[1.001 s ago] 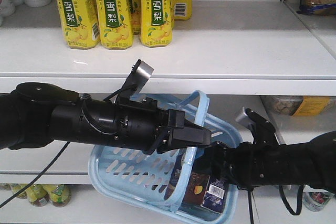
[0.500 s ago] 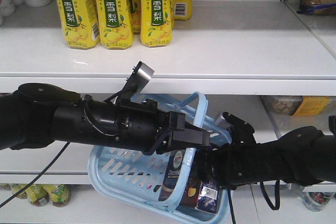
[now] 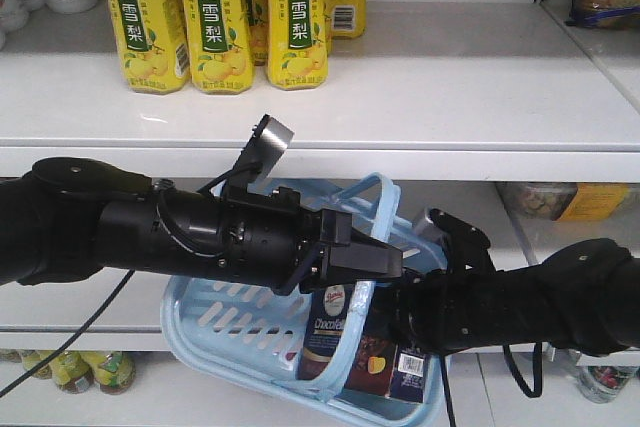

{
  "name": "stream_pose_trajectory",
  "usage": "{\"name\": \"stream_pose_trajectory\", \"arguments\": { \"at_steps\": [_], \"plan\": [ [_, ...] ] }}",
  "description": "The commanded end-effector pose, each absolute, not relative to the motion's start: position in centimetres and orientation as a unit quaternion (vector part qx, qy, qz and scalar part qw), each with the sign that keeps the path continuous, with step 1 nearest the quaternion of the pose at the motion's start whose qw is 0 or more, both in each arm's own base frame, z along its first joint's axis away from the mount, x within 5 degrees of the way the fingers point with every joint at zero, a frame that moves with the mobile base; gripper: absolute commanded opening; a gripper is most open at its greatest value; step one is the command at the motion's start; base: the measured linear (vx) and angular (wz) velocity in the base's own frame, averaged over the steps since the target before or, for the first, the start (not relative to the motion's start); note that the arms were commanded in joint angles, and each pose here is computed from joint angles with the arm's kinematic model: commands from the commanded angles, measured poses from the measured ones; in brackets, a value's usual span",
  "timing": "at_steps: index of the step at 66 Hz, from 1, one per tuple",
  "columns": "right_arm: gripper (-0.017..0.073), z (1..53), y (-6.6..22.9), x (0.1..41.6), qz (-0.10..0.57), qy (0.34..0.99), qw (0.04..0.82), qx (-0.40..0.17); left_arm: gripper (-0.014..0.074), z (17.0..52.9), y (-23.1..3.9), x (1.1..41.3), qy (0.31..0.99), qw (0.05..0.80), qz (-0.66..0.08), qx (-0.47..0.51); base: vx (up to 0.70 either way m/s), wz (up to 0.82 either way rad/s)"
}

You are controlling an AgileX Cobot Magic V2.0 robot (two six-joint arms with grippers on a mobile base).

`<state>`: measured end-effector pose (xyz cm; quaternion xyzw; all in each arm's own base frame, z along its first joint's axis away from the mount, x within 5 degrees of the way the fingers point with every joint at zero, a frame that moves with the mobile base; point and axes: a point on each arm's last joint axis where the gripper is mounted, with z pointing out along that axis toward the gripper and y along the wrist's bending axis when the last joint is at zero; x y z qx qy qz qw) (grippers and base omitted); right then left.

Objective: Left arm holds basket, right arm returns cookies
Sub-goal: 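Lift the Chocofello box out of the basket with the right gripper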

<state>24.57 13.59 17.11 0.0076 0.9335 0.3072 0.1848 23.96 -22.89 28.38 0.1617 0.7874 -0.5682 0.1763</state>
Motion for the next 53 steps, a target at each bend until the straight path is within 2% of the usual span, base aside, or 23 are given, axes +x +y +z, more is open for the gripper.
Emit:
{"name": "stream_pose_trajectory", "arguments": {
  "at_steps": [1, 18, 29, 38, 53],
  "plan": [
    [0.0153, 20.2, 13.5, 24.2, 0.331, 0.917, 0.222, -0.009, -0.0006, 32.4, -22.7, 23.4, 0.736, 0.207, -0.625, 0.155, 0.0, 0.0],
    [0.0153, 22.6, 12.2, 22.1, 0.317, 0.915, 0.25, -0.004, -0.0006, 32.4, -22.7, 23.4, 0.736, 0.207, -0.625, 0.155, 0.0, 0.0],
    [0.0153, 24.5, 11.6, 20.4, 0.314, 0.908, 0.274, -0.04, -0.0006, 32.4, -22.7, 23.4, 0.736, 0.207, -0.625, 0.155, 0.0, 0.0],
    [0.0153, 26.4, 10.9, 19.2, 0.313, 0.9, 0.303, -0.037, -0.0006, 32.4, -22.7, 23.4, 0.736, 0.207, -0.625, 0.155, 0.0, 0.0],
    [0.0153, 28.5, 9.2, 16.4, 0.271, 0.901, 0.333, -0.067, -0.0006, 32.4, -22.7, 23.4, 0.736, 0.207, -0.625, 0.155, 0.0, 0.0]
  ]
}}
